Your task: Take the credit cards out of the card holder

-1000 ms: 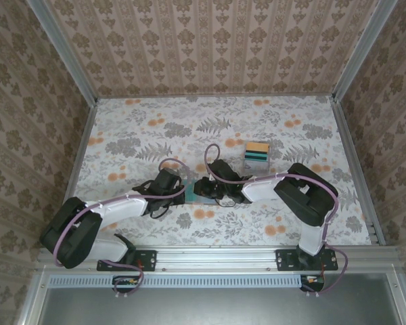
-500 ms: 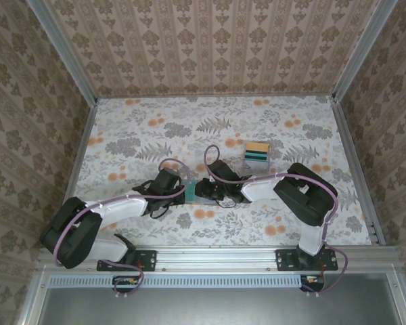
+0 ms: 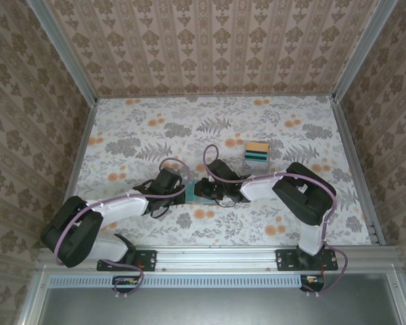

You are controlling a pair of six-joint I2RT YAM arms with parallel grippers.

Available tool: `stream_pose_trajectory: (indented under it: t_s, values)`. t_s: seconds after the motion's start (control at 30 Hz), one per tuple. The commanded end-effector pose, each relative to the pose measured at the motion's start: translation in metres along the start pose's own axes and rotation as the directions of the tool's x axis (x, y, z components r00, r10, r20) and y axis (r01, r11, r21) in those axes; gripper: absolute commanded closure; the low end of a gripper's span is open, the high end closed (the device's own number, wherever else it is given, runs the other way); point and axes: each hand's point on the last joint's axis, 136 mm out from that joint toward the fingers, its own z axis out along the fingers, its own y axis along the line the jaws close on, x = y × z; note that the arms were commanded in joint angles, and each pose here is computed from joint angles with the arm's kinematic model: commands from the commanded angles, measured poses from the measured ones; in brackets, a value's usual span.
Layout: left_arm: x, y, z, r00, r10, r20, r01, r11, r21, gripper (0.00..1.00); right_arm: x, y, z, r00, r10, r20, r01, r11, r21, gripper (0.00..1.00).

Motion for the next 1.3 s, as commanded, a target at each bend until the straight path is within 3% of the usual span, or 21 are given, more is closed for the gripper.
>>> stream_pose_trajectory:
  t_s: [0.0, 0.33, 0.43, 0.47, 0.7, 1.27]
  values:
    - [0.027, 0.008, 0.006, 0.994, 0.016, -0.106, -0.020, 0.999, -0.032, 1.00, 0.008, 0.005, 0.013, 0.999, 0.005, -0.039, -0.007, 0.999, -0.033, 0.80]
    - [0.026, 0.003, 0.005, 0.994, 0.033, -0.103, -0.035, 0.999, -0.015, 1.00, 0.010, 0.005, 0.013, 0.999, 0.016, -0.042, -0.018, 0.999, -0.041, 0.91]
    - [0.025, 0.003, 0.004, 0.994, 0.036, -0.099, -0.038, 0.999, -0.014, 1.00, 0.010, 0.006, 0.013, 0.999, 0.017, -0.042, -0.019, 0.999, -0.048, 1.00]
    - [0.025, 0.003, 0.003, 0.994, 0.036, -0.099, -0.038, 0.999, -0.017, 1.00, 0.010, 0.004, 0.013, 0.999, 0.019, -0.039, -0.021, 0.999, -0.043, 1.00]
    - [0.014, 0.004, -0.012, 0.998, 0.040, -0.058, -0.041, 0.999, -0.024, 0.76, 0.006, -0.001, 0.004, 1.000, 0.029, -0.007, -0.029, 0.999, -0.032, 1.00]
    - [0.006, 0.009, -0.017, 0.999, 0.024, -0.035, -0.025, 0.999, -0.030, 0.74, -0.003, -0.017, -0.022, 0.998, 0.043, 0.047, -0.044, 0.999, 0.022, 1.00]
